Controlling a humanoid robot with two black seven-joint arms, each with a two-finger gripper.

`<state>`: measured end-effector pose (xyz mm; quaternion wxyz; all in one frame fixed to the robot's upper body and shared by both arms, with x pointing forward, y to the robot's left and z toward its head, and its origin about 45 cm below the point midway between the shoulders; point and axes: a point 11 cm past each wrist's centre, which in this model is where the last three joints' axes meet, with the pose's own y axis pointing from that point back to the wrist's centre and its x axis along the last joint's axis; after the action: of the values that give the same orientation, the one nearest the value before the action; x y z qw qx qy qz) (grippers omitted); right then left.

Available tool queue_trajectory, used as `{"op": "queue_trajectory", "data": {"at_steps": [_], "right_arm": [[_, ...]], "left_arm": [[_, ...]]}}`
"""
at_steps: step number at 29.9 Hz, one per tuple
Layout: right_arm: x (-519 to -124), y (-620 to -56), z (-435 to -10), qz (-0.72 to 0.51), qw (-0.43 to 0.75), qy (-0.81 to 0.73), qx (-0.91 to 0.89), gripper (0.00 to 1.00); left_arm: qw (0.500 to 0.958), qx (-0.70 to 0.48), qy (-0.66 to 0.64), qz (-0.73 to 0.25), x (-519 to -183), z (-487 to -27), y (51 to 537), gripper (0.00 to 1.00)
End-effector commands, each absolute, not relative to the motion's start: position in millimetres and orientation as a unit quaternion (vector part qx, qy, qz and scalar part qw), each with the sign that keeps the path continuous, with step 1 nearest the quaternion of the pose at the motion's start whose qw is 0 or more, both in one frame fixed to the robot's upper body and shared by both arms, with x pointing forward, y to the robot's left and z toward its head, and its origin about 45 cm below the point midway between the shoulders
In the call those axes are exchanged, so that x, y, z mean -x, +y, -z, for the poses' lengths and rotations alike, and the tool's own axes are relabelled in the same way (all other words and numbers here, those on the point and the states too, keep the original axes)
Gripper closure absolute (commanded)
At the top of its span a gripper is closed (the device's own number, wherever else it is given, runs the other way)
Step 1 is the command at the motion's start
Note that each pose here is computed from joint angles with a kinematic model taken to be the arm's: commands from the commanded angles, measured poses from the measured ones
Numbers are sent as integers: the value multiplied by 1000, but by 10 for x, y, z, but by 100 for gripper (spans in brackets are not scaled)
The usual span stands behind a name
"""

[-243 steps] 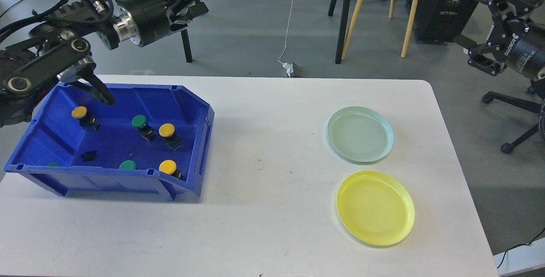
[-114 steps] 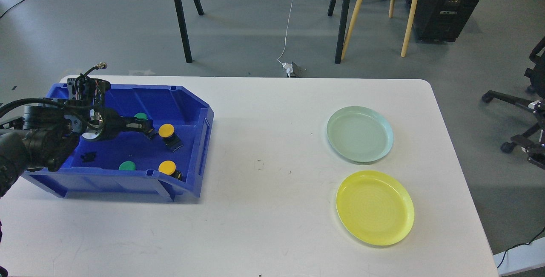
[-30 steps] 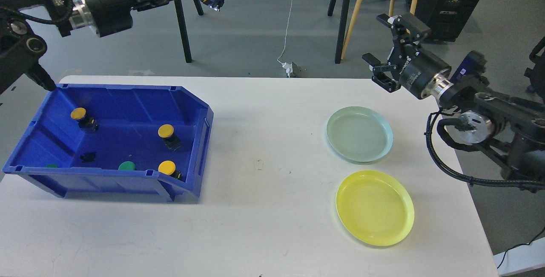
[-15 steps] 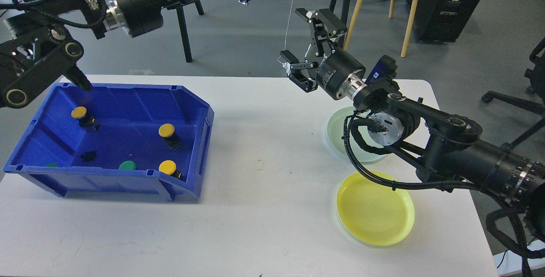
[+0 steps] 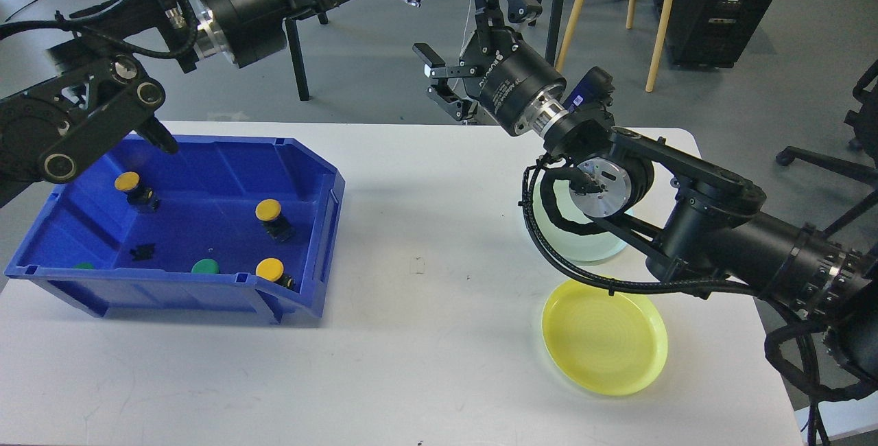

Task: Pass button and place on color plate
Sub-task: 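Pass the green button from the left gripper to the right gripper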

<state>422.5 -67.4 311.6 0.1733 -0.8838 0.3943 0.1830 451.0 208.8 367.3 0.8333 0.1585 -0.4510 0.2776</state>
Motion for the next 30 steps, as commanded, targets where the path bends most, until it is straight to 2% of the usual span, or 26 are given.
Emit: {"op": "queue_trajectory", "data": {"at_steps": [1,8,12,23,26,28,30], "right_arm": [[-4243,-643,-3174,-177,175,392,886,1],[-4259,-643,-3207,-174,176,394,885,1],[-4264,-660,-3202,-173,178,397,883,6],[-4279,-672,-3201,-170,177,412,878,28],[-4270,-663,-3202,-169,177,408,879,38],[-4269,-658,-3209,-168,177,406,881,50],[-4265,-652,-3213,-169,176,404,881,55]], "left_arm": [[839,-148,-450,-268,-4498,-3658,1947,79],[845,-137,-448,-259,-4482,-3647,1809,79],[845,-137,-448,-258,-4481,-3651,1800,79],[843,-144,-446,-264,-4491,-3628,1886,79],[843,-145,-446,-263,-4491,-3626,1886,79],[844,-144,-445,-263,-4489,-3618,1881,79],[844,-144,-445,-263,-4488,-3617,1874,79]]}}
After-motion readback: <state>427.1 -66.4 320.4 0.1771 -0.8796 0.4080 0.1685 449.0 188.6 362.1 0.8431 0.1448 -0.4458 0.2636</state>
